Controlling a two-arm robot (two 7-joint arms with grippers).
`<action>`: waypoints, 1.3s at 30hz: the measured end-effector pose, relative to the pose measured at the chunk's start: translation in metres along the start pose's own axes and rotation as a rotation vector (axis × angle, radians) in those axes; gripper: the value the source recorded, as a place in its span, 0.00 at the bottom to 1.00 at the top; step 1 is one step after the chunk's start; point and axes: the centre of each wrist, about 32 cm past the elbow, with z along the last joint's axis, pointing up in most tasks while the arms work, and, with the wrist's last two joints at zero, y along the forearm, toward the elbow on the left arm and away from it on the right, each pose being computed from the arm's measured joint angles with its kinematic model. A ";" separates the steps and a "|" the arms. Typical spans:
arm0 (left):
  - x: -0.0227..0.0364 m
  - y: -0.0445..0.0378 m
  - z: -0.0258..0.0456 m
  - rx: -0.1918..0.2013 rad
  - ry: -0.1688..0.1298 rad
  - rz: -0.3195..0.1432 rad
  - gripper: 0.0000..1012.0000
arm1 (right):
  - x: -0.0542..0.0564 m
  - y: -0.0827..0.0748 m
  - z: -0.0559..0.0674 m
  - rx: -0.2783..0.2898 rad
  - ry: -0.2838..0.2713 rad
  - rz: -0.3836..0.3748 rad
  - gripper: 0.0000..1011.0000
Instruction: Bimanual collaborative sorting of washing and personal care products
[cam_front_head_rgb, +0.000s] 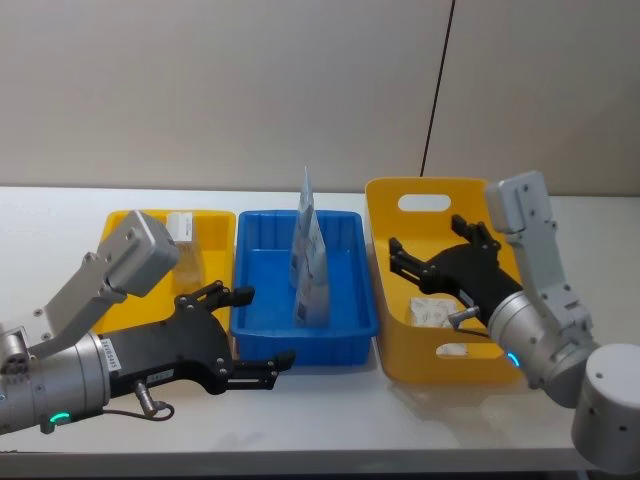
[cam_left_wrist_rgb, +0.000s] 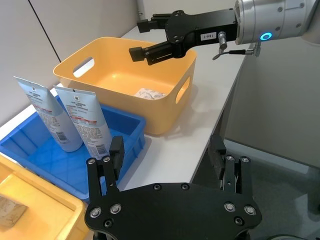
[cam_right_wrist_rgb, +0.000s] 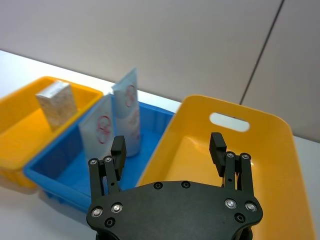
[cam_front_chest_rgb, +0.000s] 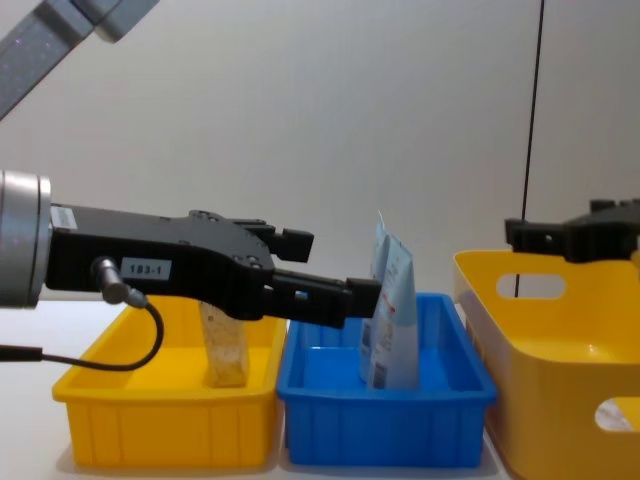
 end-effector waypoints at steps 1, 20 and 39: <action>0.0000 0.0000 0.0000 0.000 0.000 0.000 0.99 | -0.001 0.000 0.001 0.003 0.002 0.005 0.99; 0.0000 0.0000 0.0000 0.000 0.000 0.000 0.99 | -0.029 0.003 0.024 -0.001 0.056 0.100 0.99; 0.0000 0.0000 0.0000 0.000 0.000 0.000 0.99 | -0.050 0.030 0.024 -0.049 0.041 0.101 0.99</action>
